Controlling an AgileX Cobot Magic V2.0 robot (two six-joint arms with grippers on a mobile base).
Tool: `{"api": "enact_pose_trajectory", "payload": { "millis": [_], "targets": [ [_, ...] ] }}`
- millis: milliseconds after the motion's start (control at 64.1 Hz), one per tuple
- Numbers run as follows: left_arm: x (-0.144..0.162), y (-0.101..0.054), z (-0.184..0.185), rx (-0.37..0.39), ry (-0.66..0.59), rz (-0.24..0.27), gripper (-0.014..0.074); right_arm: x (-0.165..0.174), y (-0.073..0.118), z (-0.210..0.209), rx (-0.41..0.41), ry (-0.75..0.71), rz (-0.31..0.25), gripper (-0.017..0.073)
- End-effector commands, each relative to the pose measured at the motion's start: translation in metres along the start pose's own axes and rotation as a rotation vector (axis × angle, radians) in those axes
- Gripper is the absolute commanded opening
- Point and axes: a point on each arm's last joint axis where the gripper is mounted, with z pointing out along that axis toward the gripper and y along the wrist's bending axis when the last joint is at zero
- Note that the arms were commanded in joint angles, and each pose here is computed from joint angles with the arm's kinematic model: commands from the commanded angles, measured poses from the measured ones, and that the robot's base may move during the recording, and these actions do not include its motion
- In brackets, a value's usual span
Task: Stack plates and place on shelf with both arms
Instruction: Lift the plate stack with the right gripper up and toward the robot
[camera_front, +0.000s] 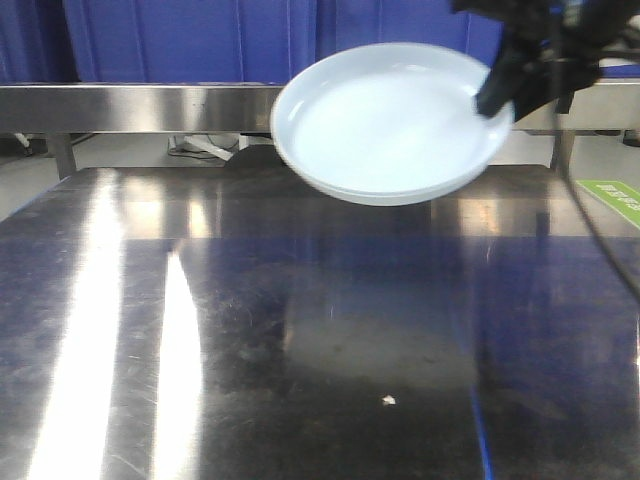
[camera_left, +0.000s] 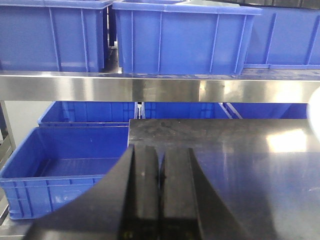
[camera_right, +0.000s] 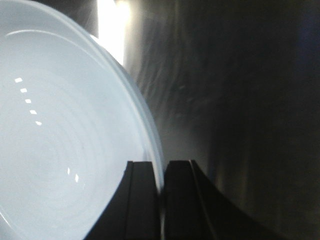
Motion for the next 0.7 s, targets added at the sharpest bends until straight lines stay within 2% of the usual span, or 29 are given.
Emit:
{"api": "enact_pose_trajectory", "payload": {
  "millis": [0, 218, 686],
  "targets": [
    [-0.018, 0.002, -0.002, -0.025, -0.104, -0.025, 0.0081, -0.012, 0.002, -0.043, -0.005, -0.266, -0.075, 0.0054],
    [-0.018, 0.002, -0.002, -0.025, -0.104, -0.025, 0.0081, 0.013, -0.002, -0.084, -0.008, -0.454, -0.078, 0.0054],
    [-0.018, 0.002, -0.002, -0.025, -0.104, -0.025, 0.0081, 0.093, -0.016, -0.133, -0.015, -0.536, -0.094, 0.0054]
  ]
}}
